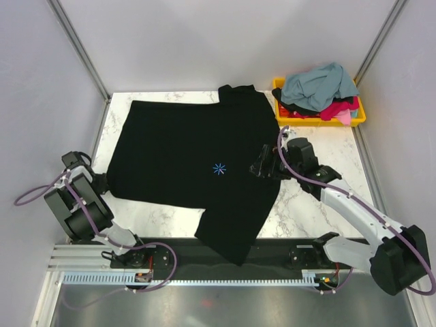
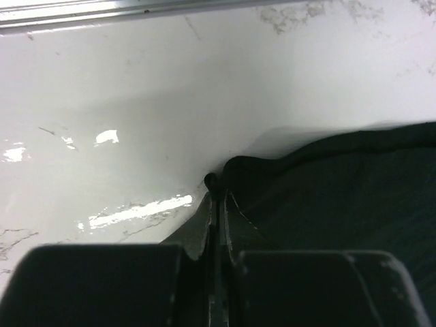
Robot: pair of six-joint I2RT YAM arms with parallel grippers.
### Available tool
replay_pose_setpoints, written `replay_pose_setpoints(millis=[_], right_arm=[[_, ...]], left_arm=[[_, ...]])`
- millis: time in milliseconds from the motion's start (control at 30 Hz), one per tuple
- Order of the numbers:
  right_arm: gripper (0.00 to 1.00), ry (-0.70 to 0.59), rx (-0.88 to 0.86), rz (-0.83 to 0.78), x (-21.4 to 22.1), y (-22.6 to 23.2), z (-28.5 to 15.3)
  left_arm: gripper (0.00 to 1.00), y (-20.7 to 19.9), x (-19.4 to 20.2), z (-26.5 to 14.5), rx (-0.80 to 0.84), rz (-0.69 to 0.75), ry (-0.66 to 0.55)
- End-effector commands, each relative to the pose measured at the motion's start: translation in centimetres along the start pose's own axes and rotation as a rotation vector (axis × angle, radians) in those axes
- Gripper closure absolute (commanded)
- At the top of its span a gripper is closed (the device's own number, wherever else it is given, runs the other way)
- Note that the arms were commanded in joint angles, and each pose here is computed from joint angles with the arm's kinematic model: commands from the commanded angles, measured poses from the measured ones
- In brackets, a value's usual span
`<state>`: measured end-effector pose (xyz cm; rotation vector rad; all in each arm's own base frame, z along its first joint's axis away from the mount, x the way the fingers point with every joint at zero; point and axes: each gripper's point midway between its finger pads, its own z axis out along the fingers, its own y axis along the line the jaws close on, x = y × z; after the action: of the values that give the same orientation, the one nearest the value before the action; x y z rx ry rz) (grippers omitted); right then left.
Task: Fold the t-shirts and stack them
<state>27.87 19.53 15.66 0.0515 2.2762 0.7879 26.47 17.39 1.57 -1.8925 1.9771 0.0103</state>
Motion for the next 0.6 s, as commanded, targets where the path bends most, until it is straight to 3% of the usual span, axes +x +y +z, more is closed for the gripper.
replay_pose_setpoints(millis=[0,133,233,433,567], right_arm=[[0.07,0.101,0.289,-0.012,3.7,-3.4,-2.2],[0.08,0.333,0.346,-0.106,13.8,-1.4,-3.0],[0.09,0.403,0.342,-0.141,19.7,0.2,-4.3],[0.12,0.534,0.282,-0.250,27.9,3.2,-7.5],[0.13,0.559,0.272,-0.303,30.8,4.6,-8.2]], left_arm=[[0.98,-0.7,1.1,-0.6,0.046,0.041,0.015],[0.98,-2.1,1.7,-1.8,0.103,0.074,0.006],[0.98,-3.1,2.3,-2.3,0.150,0.094,0.037],[0.98,-4.4,2.3,-3.2,0.207,0.104,0.057],[0.98,-4.6,2.5,-3.3,0.216,0.108,0.069]])
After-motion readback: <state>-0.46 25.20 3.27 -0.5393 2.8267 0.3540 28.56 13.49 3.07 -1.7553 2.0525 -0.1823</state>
